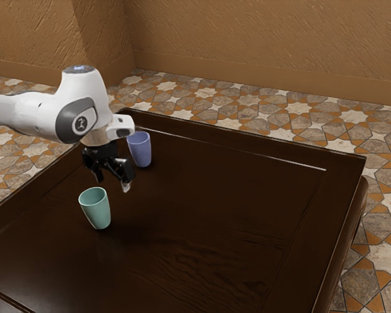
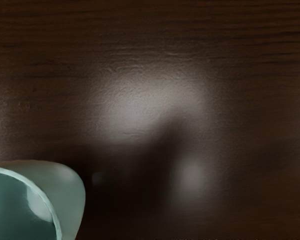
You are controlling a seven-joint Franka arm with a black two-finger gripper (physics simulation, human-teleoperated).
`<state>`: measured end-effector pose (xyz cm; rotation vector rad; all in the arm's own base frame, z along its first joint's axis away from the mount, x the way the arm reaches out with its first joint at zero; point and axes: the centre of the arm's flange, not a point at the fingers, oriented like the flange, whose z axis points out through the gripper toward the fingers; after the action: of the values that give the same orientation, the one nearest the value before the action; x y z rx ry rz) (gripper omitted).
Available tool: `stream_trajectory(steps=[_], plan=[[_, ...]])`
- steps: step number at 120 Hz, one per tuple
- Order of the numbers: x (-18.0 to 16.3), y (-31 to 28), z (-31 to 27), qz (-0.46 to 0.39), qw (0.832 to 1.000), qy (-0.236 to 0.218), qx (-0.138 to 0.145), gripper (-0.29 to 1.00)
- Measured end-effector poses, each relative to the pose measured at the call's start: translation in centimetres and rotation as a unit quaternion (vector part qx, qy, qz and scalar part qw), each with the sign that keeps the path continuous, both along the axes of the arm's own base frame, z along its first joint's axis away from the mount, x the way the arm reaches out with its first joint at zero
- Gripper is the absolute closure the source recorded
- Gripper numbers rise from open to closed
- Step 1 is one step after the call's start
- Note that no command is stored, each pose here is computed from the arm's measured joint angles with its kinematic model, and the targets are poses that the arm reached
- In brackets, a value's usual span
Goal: Place the right cup onto the left cup
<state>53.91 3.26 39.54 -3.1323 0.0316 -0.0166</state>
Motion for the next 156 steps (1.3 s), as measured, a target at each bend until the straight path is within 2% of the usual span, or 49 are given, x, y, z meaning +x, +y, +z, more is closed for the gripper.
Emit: stream_trajectory(steps=[24,49,74,95,99,115,124,137,156], plan=[[-1.5,4.1,-0.2,0.04,0.999,-0.024,-0.003,0.0],[-2.1,8.7,-4.4,0.092,0.996,0.001,0.006,0.0],[-0.7,3.9,-5.3,0.054,0.998,-0.008,0.008,0.0],[-0.7,4.5,-7.9,0.066,0.998,0.007,0.014,0.0],[-0.5,4.3,-8.3,0.065,0.998,0.009,0.015,0.05],[-0.1,3.9,-9.0,0.064,0.998,0.009,0.019,0.41],[0.0,3.9,-9.1,0.066,0.998,0.007,0.02,0.55],[0.2,4.0,-8.8,0.07,0.997,0.002,0.02,0.66],[0.4,3.9,-8.5,0.072,0.997,-0.001,0.021,0.74]])
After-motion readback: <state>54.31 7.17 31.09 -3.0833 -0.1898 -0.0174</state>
